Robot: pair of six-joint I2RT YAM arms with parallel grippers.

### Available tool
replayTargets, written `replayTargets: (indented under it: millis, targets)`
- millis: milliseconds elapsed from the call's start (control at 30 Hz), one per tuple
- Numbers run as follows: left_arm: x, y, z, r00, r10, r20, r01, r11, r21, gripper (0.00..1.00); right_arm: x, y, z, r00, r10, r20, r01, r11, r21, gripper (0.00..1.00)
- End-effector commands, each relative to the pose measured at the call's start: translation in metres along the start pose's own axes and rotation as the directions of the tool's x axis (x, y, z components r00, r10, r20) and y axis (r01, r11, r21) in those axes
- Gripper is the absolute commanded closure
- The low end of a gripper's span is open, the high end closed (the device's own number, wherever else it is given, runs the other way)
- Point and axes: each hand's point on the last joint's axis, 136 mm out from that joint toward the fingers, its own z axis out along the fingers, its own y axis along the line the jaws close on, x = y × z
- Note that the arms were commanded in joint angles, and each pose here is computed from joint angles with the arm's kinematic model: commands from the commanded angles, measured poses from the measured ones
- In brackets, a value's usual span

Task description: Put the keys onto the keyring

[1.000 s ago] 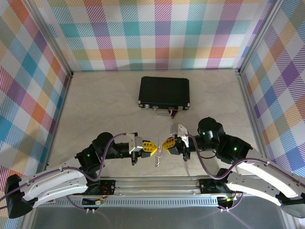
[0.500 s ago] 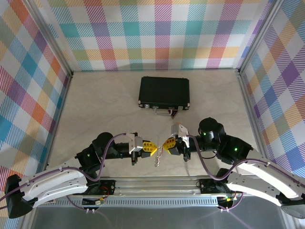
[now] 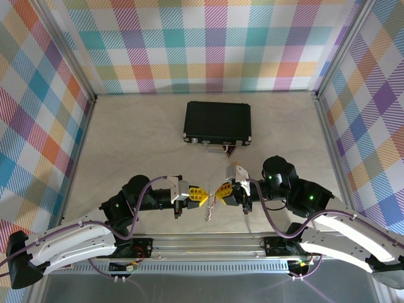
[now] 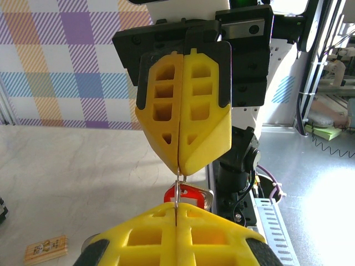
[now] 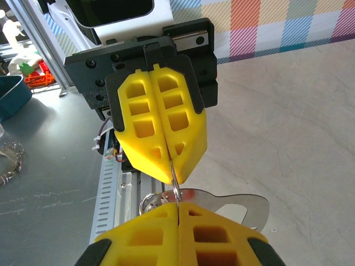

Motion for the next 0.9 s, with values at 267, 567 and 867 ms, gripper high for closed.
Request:
replayTargets:
  millis: [267, 567, 867]
  targets:
    - [-0.0196, -0.0039, 0.0007, 0.998, 0.023, 0.051, -0.024, 1.0, 0.021, 1.0, -0.01, 0.0056, 0.0046, 0.998, -0.032, 0.045, 0.034, 0.998, -0.045, 1.0]
    - [-0.0214, -0.0031, -0.0004, 0.998, 0.027, 0.054, -0.028, 1.0, 0.014, 1.0, -0.0063, 0.0058, 0.0003, 0.999, -0.023, 0.042, 0.024, 0.999, -0.029, 1.0]
    - [-0.0212, -0.003, -0.0003, 0.998, 0.026, 0.055, -0.027, 1.0, 0.013, 1.0, -0.0027, 0.0056, -0.0046, 0.999, -0.017, 0.041, 0.018, 1.0, -0.011, 1.0]
